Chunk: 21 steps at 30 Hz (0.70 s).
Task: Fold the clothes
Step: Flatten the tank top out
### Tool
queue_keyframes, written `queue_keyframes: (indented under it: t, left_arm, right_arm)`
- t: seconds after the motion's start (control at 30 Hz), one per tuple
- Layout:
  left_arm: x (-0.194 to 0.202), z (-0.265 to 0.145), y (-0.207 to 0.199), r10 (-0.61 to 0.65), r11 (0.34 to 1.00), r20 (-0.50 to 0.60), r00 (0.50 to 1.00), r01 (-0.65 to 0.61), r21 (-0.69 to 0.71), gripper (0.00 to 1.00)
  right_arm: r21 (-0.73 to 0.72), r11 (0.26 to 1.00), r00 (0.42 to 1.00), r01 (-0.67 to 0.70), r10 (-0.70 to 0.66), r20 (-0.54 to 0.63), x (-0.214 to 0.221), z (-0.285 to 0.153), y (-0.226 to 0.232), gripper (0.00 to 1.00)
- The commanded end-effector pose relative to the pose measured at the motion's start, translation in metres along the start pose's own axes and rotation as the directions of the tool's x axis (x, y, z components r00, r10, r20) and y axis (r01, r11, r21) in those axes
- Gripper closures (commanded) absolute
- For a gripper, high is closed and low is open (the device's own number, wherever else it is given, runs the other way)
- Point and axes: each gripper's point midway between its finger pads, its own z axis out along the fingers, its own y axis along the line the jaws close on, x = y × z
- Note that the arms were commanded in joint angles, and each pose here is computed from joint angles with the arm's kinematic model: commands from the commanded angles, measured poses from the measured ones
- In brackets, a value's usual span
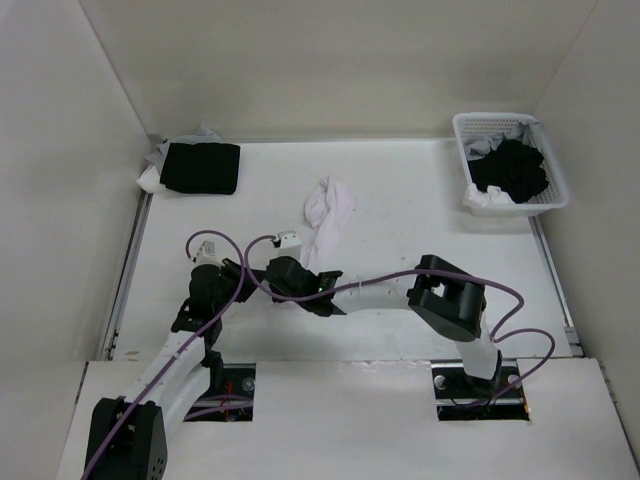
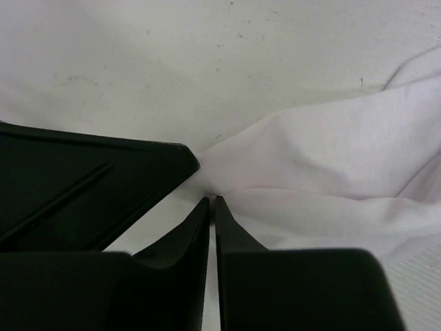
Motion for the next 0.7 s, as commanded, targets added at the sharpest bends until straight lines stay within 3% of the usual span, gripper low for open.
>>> queue_keyframes:
  t: [0.0,0.13,0.3,0.43,0.5,0.6,0.67]
  left_arm:
    - [-0.006,0.001,-0.007,0.024,0.999,0.019,1.000,-0.025,0.035,0.99]
    - [-0.013,0.002,-0.007,0.027,0.999,0.038,0.999,-0.028,0.026,0.99]
    - [-0.030,0.002,-0.009,0.008,1.000,0.083,0.996,-0.009,0.019,0.99]
    - [-0.042,0.002,-0.017,-0.023,0.999,0.116,0.993,0.020,0.027,0.99]
    - [-0.044,0.001,-0.020,-0.041,0.999,0.124,0.991,0.037,0.035,0.99]
    - [-0.045,-0.001,-0.021,-0.051,0.998,0.127,0.991,0.046,0.042,0.99]
    - [-0.041,-0.002,-0.021,-0.053,0.998,0.120,0.991,0.048,0.046,0.99]
  right_arm:
    - [-0.030,0.999,0.999,-0.021,0.022,0.040,-0.017,-0.017,0.011,0.92]
    - [-0.021,1.000,1.000,-0.017,0.017,0.014,-0.002,-0.046,-0.004,0.97]
    - [0.062,0.997,0.999,-0.039,0.040,-0.012,0.038,-0.118,-0.059,0.97]
    - [0.190,0.958,0.976,-0.214,0.219,-0.010,0.069,-0.174,-0.126,0.95]
    - [0.241,0.924,0.952,-0.297,0.307,-0.004,0.084,-0.189,-0.153,0.88]
    - [0.256,0.894,0.928,-0.369,0.370,0.046,0.081,-0.204,-0.167,0.66]
    - [0.241,0.889,0.921,-0.389,0.384,0.066,0.072,-0.208,-0.165,0.64]
